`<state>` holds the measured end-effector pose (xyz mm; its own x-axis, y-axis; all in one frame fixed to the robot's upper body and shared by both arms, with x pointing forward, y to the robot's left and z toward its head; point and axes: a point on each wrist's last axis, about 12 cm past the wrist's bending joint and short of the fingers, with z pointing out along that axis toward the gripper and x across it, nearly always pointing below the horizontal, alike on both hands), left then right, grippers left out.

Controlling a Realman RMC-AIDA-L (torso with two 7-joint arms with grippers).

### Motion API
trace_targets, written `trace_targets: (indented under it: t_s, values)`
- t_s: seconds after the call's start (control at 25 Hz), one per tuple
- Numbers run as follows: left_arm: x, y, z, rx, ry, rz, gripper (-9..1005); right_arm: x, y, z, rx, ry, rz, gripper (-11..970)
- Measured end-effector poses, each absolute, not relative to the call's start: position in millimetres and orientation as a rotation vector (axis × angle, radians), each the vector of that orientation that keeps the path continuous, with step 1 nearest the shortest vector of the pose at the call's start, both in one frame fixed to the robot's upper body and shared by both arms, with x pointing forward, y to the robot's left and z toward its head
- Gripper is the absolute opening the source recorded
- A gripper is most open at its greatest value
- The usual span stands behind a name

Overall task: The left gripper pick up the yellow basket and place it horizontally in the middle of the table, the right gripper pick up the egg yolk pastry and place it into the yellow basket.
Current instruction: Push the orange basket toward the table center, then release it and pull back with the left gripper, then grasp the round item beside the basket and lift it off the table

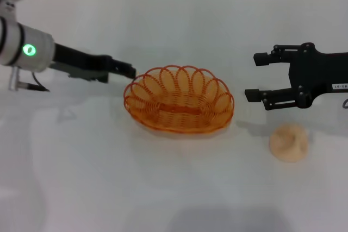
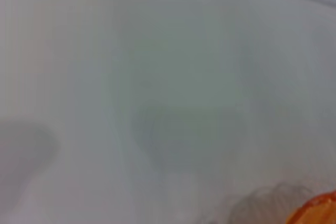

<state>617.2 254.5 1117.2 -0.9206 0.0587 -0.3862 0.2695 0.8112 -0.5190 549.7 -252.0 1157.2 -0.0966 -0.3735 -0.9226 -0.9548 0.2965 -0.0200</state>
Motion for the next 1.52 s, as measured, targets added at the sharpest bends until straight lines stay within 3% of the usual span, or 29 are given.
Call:
trace_targets:
  t_s: [0.16,0.36,0.84,1.24,1.52]
  values:
    - [621,271,1131,0.255,2.551,-0.802,827,549,-252,1158,-1.218,1.64,0.802,799]
    - [623,285,1145,0.259,2.395,-0.864,888,549,-255,1157,-1.197,1.65,0.797,800]
    - [594,307,1180,0.554,1.956,-1.011,888,553,-257,1158,-1.125,1.714,0.818,793]
    - [562,297,1191,1.03,1.942,-1.191,888,561,-259,1165,-1.091,1.852,0.776,770]
    - [555,297,1181,1.138,2.045,-1.176,888,565,-258,1169,-1.079,2.003,0.699,754]
